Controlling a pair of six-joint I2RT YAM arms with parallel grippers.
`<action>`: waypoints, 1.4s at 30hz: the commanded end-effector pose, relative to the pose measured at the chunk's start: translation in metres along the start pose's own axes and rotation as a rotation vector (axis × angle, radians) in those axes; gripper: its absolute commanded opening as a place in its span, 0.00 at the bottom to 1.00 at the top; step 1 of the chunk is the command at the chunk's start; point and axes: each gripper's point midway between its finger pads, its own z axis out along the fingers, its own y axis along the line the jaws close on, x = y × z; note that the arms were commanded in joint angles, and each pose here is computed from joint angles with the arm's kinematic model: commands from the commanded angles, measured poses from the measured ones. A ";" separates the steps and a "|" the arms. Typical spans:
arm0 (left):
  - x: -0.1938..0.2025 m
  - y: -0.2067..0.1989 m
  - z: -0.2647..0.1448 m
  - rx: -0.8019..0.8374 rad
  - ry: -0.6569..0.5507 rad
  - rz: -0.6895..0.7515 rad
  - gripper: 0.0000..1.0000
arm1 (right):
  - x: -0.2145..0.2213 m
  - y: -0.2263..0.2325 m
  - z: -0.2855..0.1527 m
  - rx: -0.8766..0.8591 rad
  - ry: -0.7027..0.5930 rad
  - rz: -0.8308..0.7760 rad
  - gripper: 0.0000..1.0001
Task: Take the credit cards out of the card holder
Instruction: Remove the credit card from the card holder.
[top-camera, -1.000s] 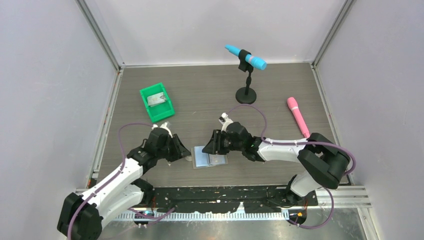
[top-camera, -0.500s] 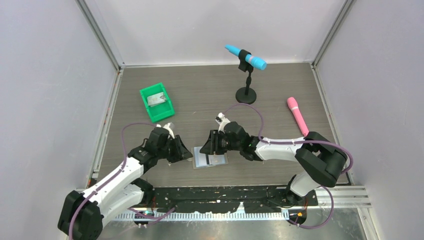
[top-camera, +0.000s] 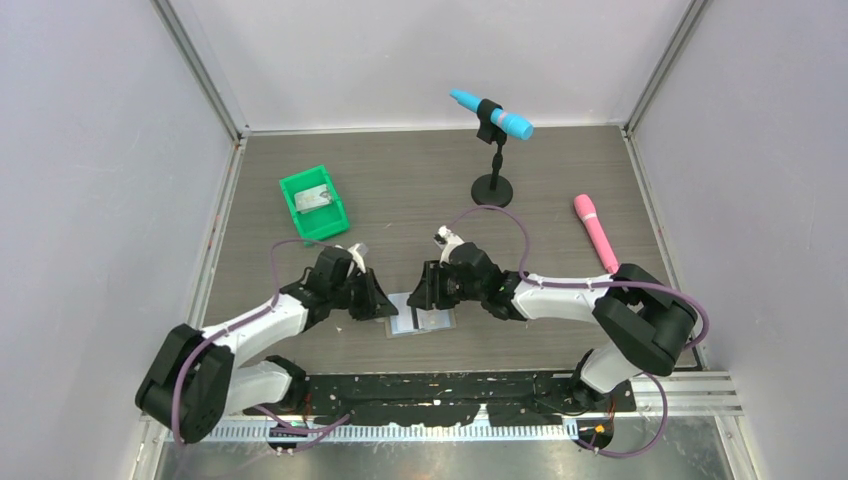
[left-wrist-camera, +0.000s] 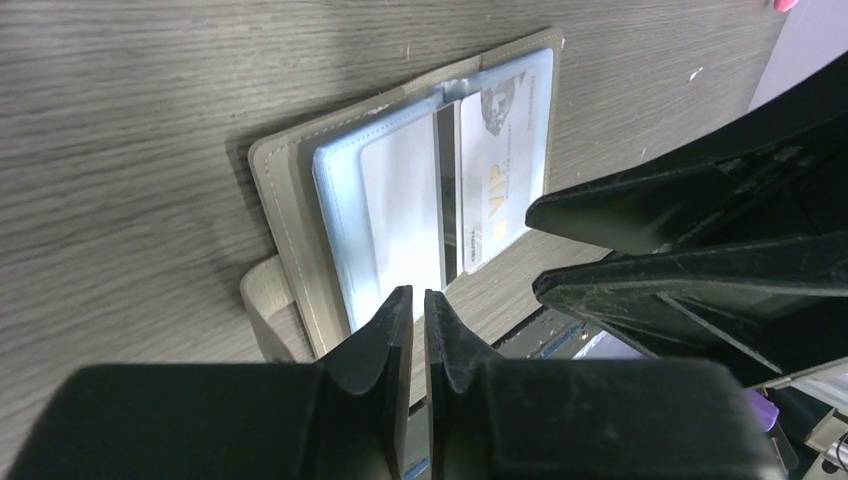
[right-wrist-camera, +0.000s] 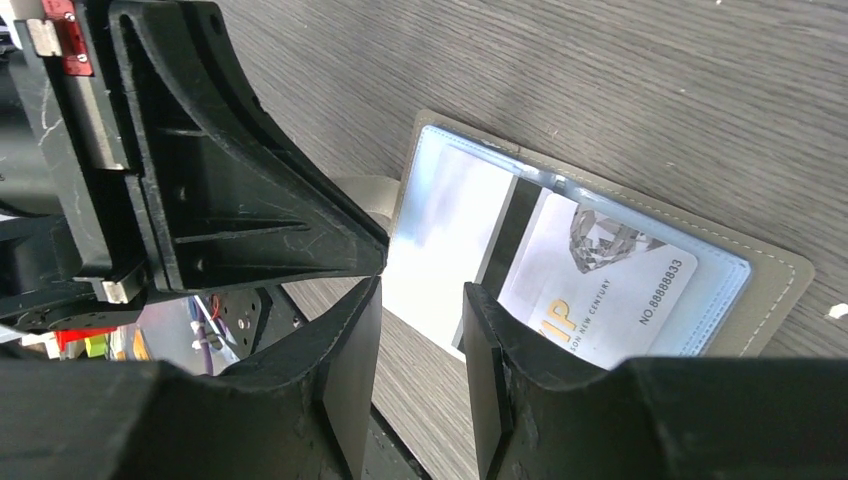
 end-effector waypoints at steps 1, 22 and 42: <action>-0.014 -0.015 0.009 0.072 -0.029 0.039 0.10 | -0.012 0.004 0.003 0.000 -0.028 -0.025 0.43; 0.007 0.039 0.023 -0.098 0.012 0.003 0.08 | 0.005 -0.032 0.017 0.138 0.034 -0.020 0.42; 0.012 0.045 0.020 -0.117 0.019 -0.009 0.09 | -0.017 -0.014 0.000 0.137 -0.038 -0.081 0.31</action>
